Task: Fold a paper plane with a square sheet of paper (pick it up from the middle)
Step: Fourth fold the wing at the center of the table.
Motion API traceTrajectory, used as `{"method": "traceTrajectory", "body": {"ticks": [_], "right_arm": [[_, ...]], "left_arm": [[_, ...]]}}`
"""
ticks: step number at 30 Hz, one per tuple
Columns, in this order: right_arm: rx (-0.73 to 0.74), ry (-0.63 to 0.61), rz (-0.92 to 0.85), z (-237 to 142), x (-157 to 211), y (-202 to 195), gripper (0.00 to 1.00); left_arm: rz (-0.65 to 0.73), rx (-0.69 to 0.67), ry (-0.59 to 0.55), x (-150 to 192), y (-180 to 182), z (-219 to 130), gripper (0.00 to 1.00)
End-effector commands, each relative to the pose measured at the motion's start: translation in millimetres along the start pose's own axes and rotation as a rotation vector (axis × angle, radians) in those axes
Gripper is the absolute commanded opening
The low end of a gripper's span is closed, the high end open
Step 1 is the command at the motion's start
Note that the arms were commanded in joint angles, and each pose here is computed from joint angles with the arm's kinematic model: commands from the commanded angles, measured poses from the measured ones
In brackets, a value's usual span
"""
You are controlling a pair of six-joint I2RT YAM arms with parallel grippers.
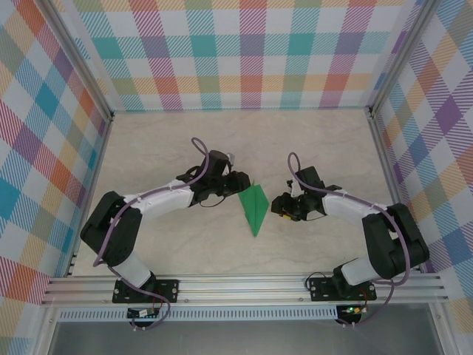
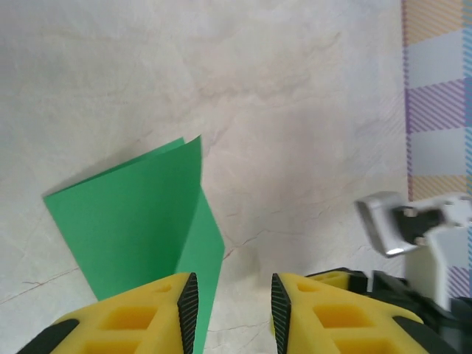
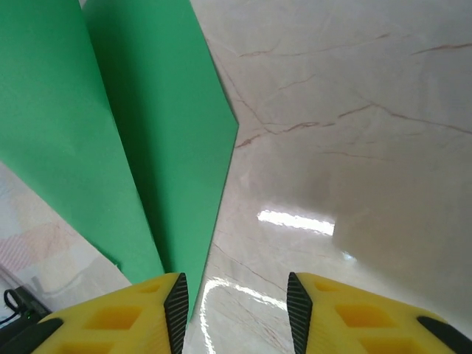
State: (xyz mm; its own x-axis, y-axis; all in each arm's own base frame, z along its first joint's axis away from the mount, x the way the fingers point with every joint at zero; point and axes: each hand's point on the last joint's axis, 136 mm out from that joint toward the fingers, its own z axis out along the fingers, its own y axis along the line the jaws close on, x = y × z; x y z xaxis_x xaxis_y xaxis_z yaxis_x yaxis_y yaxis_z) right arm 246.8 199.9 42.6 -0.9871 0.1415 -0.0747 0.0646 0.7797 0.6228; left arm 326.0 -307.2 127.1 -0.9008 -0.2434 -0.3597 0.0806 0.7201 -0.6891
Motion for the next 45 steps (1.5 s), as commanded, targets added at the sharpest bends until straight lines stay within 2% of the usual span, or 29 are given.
{"method": "traceTrajectory", "body": {"ticks": [1,4,9,13,20,24,29,45], "right_arm": [[-0.113,0.020,0.000,7.4,-4.5,19.1,0.44],[-0.146,0.035,0.018,14.5,-6.9,22.5,0.44],[-0.199,0.040,0.012,16.1,-9.0,32.0,0.30],[-0.246,0.041,-0.016,12.7,-11.7,45.4,0.21],[-0.280,0.081,-0.060,21.4,-13.7,64.5,0.14],[-0.274,0.088,-0.060,26.1,-15.4,64.5,0.14],[-0.270,0.108,-0.070,32.6,-17.2,66.1,0.14],[-0.231,0.182,-0.083,61.1,-23.2,65.7,0.15]], "left_arm": [[0.002,-0.074,0.033,20.3,25.0,-5.6,0.34],[0.006,-0.021,0.056,30.8,17.0,-5.4,0.35],[0.075,0.054,0.102,50.4,-15.7,3.2,0.28],[0.039,-0.011,0.100,57.1,-3.6,19.7,0.19],[-0.042,-0.084,0.104,69.3,22.2,48.0,0.08],[-0.055,-0.180,0.084,69.6,45.4,53.3,0.04],[-0.055,-0.205,0.111,79.0,58.6,61.4,0.02],[-0.026,-0.198,0.117,77.9,54.7,59.0,0.02]]}}
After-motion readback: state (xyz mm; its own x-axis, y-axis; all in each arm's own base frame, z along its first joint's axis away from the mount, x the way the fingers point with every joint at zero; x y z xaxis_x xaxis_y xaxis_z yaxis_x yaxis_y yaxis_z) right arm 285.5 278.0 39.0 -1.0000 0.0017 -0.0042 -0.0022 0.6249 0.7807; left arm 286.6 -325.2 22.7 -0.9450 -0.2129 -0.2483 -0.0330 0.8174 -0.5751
